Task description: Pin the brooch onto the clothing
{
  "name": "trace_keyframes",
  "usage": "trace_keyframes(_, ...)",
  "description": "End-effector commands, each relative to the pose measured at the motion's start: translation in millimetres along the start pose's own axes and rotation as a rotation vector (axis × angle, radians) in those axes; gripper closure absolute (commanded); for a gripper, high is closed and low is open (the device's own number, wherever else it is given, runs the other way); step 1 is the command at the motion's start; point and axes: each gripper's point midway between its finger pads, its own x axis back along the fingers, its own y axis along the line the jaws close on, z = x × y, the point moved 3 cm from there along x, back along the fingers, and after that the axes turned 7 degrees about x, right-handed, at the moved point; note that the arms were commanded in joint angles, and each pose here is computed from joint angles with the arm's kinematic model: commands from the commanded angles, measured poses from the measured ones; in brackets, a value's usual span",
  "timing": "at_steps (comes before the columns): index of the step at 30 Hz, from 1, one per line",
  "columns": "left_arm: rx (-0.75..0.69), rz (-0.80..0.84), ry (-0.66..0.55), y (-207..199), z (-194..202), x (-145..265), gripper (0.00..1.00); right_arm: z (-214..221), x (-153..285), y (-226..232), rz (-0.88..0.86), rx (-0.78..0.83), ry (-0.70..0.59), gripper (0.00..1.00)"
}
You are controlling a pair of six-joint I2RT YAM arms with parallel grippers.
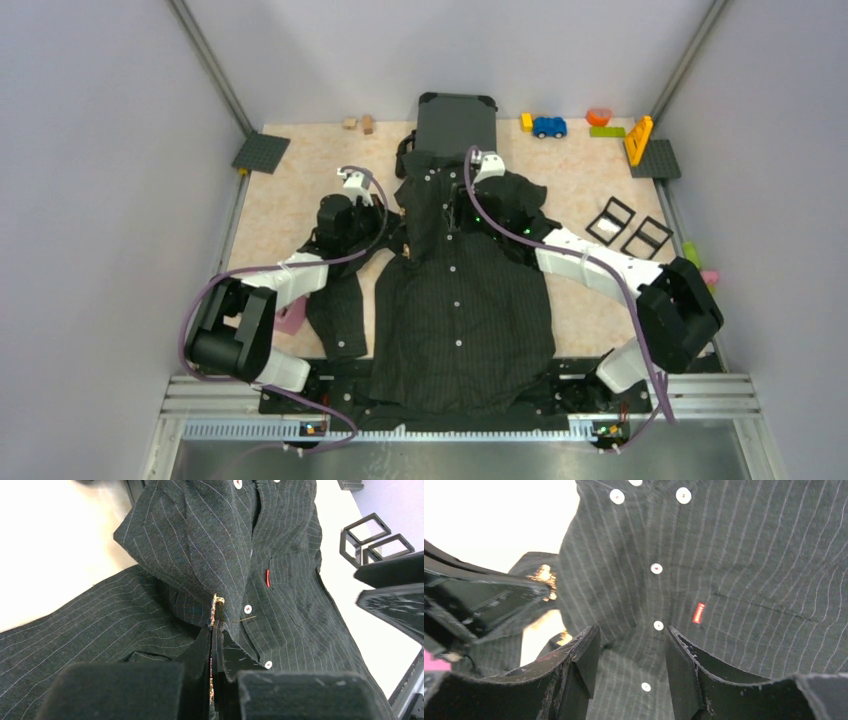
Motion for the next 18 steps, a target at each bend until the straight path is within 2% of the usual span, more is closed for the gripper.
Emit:
trace_keyframes(1,-0.043,0.108,-0.038,-20.2,-14.8,5.6,1.00,-8.0,1.3,15.5,-0.230,0.007,-0.072,0.49)
trace_keyframes(8,-0.043,0.125,-0.026,-22.3,-14.8,4.5,1.00,10.5,-20.4,28.2,-0.310,-0.007,-0.038,0.63)
trace_keyframes(18,-0.050,0.132,-0.021,-22.5,-15.3,4.3,1.00,24.4,-52.5,45.3,-0.389,-0.019,0.001,0.74)
